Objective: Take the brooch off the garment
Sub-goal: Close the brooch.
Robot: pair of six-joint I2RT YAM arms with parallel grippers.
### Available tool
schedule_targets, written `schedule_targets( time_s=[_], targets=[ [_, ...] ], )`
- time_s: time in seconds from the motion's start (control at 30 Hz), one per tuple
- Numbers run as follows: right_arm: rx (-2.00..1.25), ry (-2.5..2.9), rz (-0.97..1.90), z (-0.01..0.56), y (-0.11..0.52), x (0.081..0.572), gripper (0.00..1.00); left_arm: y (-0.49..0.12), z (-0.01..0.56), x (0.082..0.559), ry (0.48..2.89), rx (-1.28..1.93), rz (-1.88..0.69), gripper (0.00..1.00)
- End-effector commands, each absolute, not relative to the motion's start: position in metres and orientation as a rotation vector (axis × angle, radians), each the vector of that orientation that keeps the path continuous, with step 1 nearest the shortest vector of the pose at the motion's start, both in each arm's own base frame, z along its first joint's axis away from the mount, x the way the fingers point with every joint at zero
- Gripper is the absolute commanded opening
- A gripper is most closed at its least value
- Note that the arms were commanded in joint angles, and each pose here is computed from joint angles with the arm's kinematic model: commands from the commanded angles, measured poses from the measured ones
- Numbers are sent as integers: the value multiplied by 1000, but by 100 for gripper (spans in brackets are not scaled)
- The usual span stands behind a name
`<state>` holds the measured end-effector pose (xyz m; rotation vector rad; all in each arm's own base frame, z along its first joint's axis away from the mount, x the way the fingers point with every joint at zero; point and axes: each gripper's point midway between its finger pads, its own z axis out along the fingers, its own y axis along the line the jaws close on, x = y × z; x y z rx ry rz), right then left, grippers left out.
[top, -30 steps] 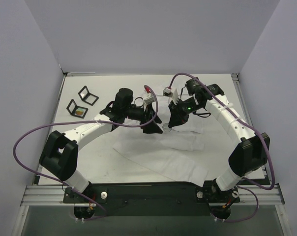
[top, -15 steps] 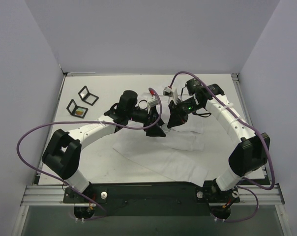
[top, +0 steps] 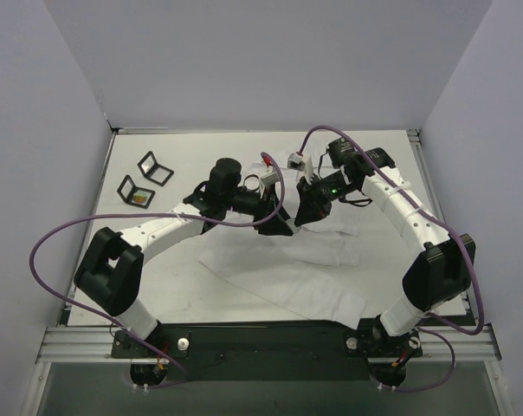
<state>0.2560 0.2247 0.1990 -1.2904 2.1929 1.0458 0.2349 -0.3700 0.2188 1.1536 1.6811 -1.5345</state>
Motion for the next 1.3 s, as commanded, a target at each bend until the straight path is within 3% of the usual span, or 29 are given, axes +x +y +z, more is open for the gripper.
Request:
schedule_targets(
  time_s=[0.0,1.27],
  targets=[
    [-1295,2145,1092,216,224,246,0,-374,227,234,1615,1179,-1563,57],
    [-1257,2127,1152,223,223,246,0,-374,224,227,1603,1213,-1592,33]
  ],
)
